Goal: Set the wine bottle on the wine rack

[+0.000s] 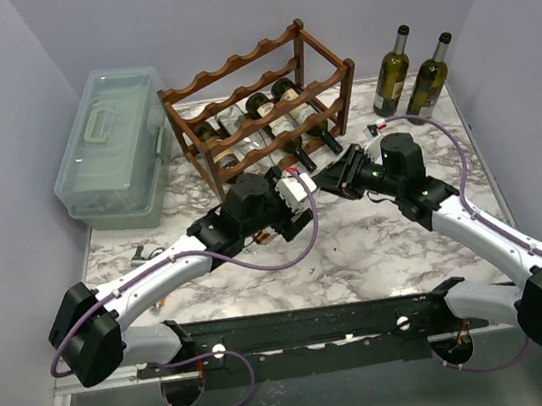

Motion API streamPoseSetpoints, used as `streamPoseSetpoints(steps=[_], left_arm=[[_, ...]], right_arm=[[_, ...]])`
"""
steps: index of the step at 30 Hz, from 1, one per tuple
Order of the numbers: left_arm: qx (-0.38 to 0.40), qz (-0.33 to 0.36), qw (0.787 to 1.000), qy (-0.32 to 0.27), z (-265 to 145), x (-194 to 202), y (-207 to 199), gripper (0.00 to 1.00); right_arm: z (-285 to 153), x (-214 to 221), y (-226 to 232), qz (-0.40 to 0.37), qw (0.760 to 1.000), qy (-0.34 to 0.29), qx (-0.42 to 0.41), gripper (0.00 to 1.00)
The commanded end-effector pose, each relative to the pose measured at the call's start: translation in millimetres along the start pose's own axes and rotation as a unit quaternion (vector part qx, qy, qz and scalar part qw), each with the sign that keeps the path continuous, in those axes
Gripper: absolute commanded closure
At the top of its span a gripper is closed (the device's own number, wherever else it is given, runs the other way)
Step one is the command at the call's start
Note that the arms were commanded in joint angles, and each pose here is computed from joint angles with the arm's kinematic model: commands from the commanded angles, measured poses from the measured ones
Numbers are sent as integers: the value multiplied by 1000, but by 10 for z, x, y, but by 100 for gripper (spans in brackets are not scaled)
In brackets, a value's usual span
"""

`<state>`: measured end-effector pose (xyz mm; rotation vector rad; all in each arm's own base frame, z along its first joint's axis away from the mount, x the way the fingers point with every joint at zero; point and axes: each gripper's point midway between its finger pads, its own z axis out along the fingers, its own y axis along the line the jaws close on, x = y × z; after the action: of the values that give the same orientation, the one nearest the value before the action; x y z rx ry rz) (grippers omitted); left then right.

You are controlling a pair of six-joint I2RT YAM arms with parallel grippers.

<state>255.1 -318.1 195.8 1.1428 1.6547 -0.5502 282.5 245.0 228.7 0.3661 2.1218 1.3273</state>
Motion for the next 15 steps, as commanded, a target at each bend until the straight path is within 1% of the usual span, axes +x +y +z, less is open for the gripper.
streamPoseSetpoints(steps=[1, 5, 6, 7, 8, 10, 11, 12, 13, 14, 15], left_arm=[[-124, 69, 988, 54, -196, 171, 406, 21], [-130, 84, 986, 56, -221, 184, 435, 35], [-127, 89, 986, 56, -219, 182, 426, 45], [-127, 96, 986, 57, -229, 177, 433, 59], [-130, 103, 984, 58, -245, 171, 450, 69], [-143, 125, 980, 60, -303, 177, 500, 85], [-146, 144, 977, 59, -338, 179, 519, 91], [-144, 164, 974, 56, -357, 188, 513, 95], [-133, 192, 971, 55, -370, 221, 479, 99], [-114, 227, 966, 55, -373, 257, 428, 100], [-86, 260, 960, 51, -372, 308, 329, 100]], right_arm=[[-187, -129, 683, -13, 994, -9, -112, 99], [-243, -92, 736, -28, 992, -2, -123, 99], [-257, -85, 762, -34, 991, 0, -129, 99], [-275, -70, 803, -45, 989, 5, -139, 100], [-281, -51, 834, -64, 987, 12, -147, 94], [-268, -14, 798, -117, 984, 35, -129, 64], [-267, -35, 773, -153, 982, 45, -104, 53], [-253, -47, 557, -193, 978, 60, -44, 46], [-271, -133, 437, -222, 973, 56, 5, 38], [-319, -188, 250, -247, 966, 55, 60, 31], [-368, -237, 157, -271, 957, 53, 89, 24]])
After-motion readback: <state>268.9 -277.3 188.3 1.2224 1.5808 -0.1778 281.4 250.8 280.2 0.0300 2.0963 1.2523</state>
